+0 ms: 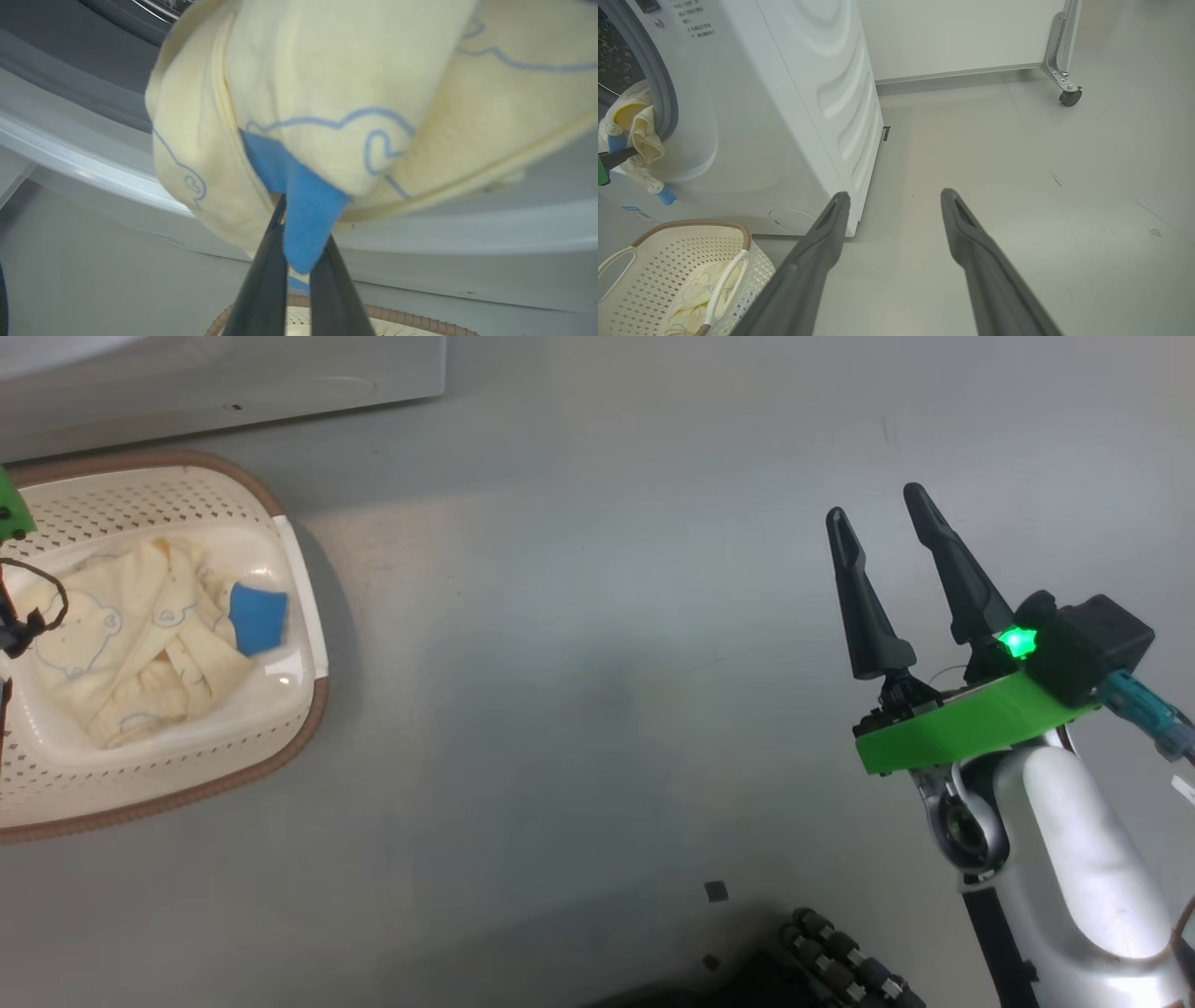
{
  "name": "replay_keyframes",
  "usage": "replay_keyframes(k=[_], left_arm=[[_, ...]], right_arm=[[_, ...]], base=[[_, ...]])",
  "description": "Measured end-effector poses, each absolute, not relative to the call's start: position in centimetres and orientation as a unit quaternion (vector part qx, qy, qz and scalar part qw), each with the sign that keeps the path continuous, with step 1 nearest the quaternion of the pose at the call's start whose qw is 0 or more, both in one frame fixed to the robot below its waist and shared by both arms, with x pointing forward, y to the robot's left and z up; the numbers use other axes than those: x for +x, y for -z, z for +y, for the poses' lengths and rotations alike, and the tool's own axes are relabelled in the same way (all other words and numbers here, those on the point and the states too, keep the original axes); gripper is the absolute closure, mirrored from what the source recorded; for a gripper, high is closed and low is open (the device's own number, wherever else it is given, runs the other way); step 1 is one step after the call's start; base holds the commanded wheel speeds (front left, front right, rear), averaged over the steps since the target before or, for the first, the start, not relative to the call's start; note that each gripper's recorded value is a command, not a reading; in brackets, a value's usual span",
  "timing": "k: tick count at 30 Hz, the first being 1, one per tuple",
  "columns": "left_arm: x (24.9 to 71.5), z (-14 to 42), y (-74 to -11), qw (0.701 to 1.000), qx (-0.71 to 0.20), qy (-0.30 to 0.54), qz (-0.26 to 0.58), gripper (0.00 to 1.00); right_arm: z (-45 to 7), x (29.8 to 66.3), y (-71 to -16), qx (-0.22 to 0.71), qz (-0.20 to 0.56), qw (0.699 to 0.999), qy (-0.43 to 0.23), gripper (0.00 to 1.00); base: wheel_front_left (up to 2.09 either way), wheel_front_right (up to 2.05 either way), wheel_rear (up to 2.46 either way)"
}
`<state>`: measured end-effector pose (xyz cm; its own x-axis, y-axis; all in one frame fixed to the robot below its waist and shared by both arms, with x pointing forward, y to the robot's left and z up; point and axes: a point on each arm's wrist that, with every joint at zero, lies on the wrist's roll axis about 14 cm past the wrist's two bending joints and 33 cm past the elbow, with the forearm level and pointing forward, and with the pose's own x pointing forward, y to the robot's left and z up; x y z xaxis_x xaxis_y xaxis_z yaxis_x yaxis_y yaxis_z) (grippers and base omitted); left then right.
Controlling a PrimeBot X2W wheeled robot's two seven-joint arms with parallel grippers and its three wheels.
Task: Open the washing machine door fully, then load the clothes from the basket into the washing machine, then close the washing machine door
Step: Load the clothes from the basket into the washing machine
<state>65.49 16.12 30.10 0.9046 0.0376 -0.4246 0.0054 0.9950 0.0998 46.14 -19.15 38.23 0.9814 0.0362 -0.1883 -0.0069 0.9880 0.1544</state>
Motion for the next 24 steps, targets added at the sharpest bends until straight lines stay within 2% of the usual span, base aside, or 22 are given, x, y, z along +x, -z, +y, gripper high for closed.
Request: replay_keyframes(k=[11, 24], left_arm=[[65.4, 15.5, -31.5, 0.976, 0.046, 0.026, 0.210, 1.00], [67.4, 14.9, -39.3, 0.978, 0.060, 0.085, 0.180, 1.00]], right_arm=[[-18.7, 46.8, -38.6, 0.083, 0.085, 0.993, -0.016, 0.00], [-17.6, 47.2, -38.9, 0.092, 0.078, 0.992, -0.029, 0.00]], base=[[0.00, 0.00, 0.00], [0.00, 0.00, 0.00]])
